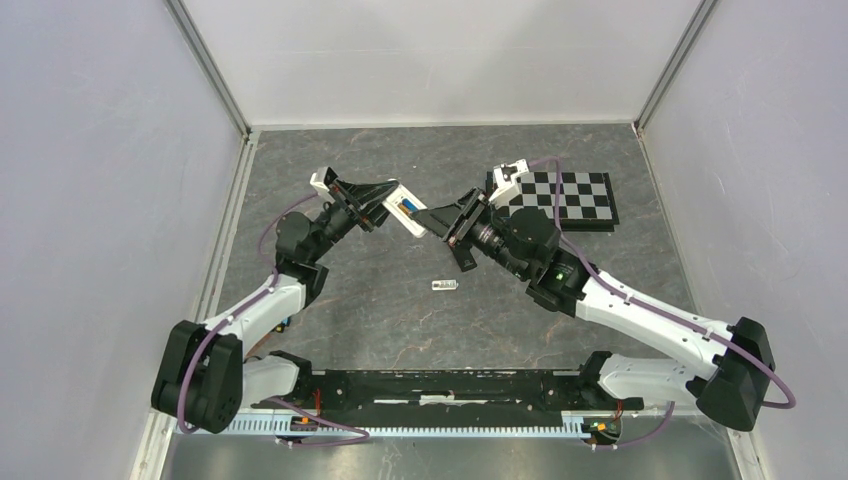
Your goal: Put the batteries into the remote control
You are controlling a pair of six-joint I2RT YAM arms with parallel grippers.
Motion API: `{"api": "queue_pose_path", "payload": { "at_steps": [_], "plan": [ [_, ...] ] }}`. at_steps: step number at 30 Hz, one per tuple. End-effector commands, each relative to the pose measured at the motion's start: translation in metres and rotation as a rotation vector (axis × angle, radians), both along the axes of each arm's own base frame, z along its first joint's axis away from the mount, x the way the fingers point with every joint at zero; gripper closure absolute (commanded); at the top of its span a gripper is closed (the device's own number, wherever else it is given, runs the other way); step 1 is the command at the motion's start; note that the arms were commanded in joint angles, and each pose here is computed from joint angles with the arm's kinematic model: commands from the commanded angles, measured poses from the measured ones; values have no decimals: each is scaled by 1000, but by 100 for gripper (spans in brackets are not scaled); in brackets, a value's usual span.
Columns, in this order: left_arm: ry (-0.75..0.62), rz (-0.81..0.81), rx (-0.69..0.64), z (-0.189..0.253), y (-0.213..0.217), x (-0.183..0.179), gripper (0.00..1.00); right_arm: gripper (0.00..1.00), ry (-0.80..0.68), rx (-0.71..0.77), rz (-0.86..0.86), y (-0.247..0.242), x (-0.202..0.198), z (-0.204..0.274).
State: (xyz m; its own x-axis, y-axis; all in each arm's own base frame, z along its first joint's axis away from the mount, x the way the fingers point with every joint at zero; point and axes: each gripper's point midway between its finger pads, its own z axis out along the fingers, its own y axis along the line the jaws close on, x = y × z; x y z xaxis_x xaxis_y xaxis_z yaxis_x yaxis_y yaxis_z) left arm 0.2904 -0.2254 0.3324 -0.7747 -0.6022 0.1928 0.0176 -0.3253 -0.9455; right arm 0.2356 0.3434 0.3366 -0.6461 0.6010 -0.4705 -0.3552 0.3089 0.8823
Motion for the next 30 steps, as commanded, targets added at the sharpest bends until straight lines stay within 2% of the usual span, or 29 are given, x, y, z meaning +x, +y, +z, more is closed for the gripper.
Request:
{"api": "queue_pose_path", "payload": {
  "at_steps": [1, 4, 14, 18, 20, 24, 25, 27, 30],
  "plan": [
    [-247, -8, 5, 52, 1, -28, 98, 65, 149, -136, -61, -6, 9, -47],
    [-343, 16, 66, 59, 0, -34, 98, 71, 213, -164, -77, -10, 8, -63],
    [-602, 69, 194, 74, 0, -51, 98, 79, 368, -326, -104, -18, 4, -112],
    [-688, 73, 237, 75, -2, -56, 98, 79, 422, -419, -134, -25, 5, -130],
    [-707, 74, 274, 71, -4, -55, 98, 74, 431, -440, -136, -27, 4, -136],
    [-702, 95, 400, 50, -5, -44, 98, 57, 369, -469, -122, -28, 7, -131],
    [-698, 99, 436, 43, -5, -42, 98, 52, 310, -455, -102, -24, 10, -121],
    [-681, 105, 501, 29, -5, -36, 98, 34, 184, -445, -73, -23, 13, -100],
    [-666, 110, 585, 10, -3, -30, 98, 22, -9, -396, -67, -27, 14, -60]
  ]
}}
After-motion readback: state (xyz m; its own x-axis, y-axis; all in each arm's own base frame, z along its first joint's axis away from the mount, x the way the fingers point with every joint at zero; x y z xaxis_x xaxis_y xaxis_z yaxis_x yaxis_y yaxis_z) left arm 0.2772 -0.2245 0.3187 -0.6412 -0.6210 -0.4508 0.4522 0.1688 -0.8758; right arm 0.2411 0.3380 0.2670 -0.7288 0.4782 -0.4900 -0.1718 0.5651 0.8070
